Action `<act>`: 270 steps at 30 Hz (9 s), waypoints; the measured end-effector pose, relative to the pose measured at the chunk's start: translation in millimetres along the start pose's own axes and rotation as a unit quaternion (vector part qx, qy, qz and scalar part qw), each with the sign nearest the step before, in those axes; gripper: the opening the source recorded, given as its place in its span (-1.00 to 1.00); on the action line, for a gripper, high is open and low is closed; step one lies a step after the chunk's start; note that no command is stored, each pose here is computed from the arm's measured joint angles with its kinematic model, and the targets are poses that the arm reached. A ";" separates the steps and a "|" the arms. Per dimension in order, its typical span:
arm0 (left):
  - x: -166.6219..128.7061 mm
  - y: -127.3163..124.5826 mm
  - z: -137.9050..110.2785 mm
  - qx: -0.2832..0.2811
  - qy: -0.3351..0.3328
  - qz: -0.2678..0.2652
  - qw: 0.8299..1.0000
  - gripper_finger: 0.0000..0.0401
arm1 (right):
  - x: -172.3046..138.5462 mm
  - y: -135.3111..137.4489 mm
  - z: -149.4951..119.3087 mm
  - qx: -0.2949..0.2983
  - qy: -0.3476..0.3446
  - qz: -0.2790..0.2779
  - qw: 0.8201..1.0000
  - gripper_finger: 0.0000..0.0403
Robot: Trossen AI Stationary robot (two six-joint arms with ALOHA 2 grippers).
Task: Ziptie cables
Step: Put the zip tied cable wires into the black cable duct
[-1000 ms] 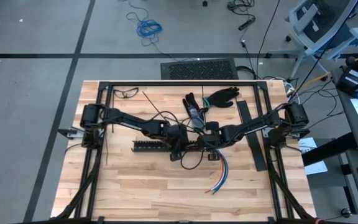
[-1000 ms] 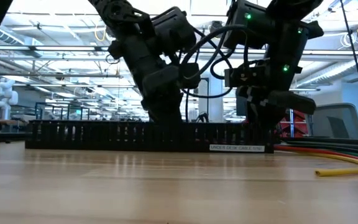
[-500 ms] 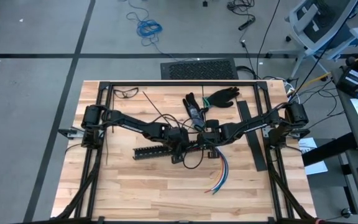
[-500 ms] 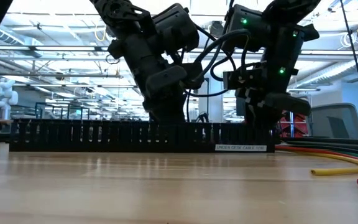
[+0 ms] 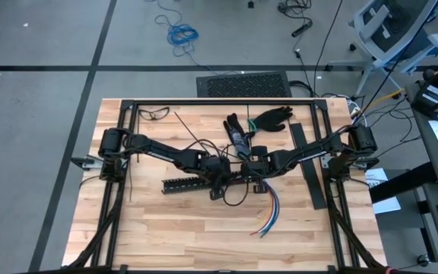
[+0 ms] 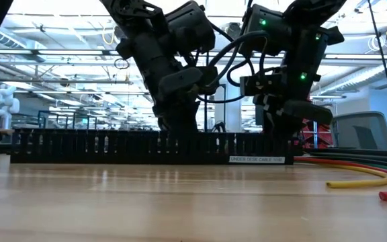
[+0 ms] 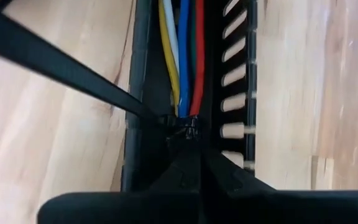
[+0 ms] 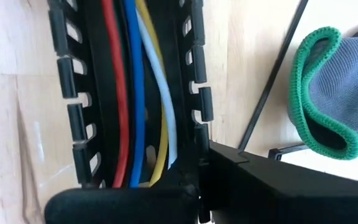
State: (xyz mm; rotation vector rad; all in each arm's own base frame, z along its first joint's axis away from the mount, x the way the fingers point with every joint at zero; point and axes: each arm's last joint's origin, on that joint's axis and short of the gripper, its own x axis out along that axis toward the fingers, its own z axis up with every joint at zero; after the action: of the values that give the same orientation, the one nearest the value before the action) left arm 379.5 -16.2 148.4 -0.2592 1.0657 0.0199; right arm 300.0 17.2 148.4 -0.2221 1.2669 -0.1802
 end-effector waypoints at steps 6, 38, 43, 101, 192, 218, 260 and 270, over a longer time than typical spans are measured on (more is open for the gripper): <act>-15.6 1.9 -5.6 -0.005 0.031 0.024 0.999 -1.00 | -0.8 -0.1 -0.6 -0.002 0.005 0.000 1.000 -1.00; -35.5 21.1 -27.8 0.048 0.221 0.072 0.971 -1.00 | 2.7 19.0 -3.0 -0.033 0.017 0.038 0.999 -1.00; -36.1 14.0 -4.3 0.075 0.139 0.030 0.987 -1.00 | 0.6 18.9 -1.6 -0.027 0.007 0.044 0.999 -1.00; 29.8 -1.6 -4.1 0.042 0.076 0.089 0.992 -0.91 | 9.7 -9.7 5.6 0.014 -0.019 0.019 1.000 -1.00; -45.5 19.7 -69.2 0.100 0.363 0.092 0.922 -0.56 | 7.8 -0.5 -1.5 -0.002 0.016 0.074 0.997 -1.00; -61.7 7.6 -45.6 0.066 0.358 0.031 0.931 -0.19 | 8.1 -0.4 -2.2 0.006 0.020 0.074 0.997 -1.00; -71.1 29.8 -35.6 0.134 0.338 0.098 0.926 -0.89 | 8.2 -1.1 -0.1 0.010 0.010 0.070 0.997 -1.00; -90.1 27.0 -14.6 0.139 0.238 0.081 0.958 -0.51 | 8.7 -0.6 6.7 0.016 -0.022 0.076 0.997 -1.00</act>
State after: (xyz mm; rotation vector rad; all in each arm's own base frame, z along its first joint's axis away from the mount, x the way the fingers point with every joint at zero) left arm 319.2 16.6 214.4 0.0878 1.5508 -0.0487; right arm 309.0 14.8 142.4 -0.1007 1.2299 -0.0651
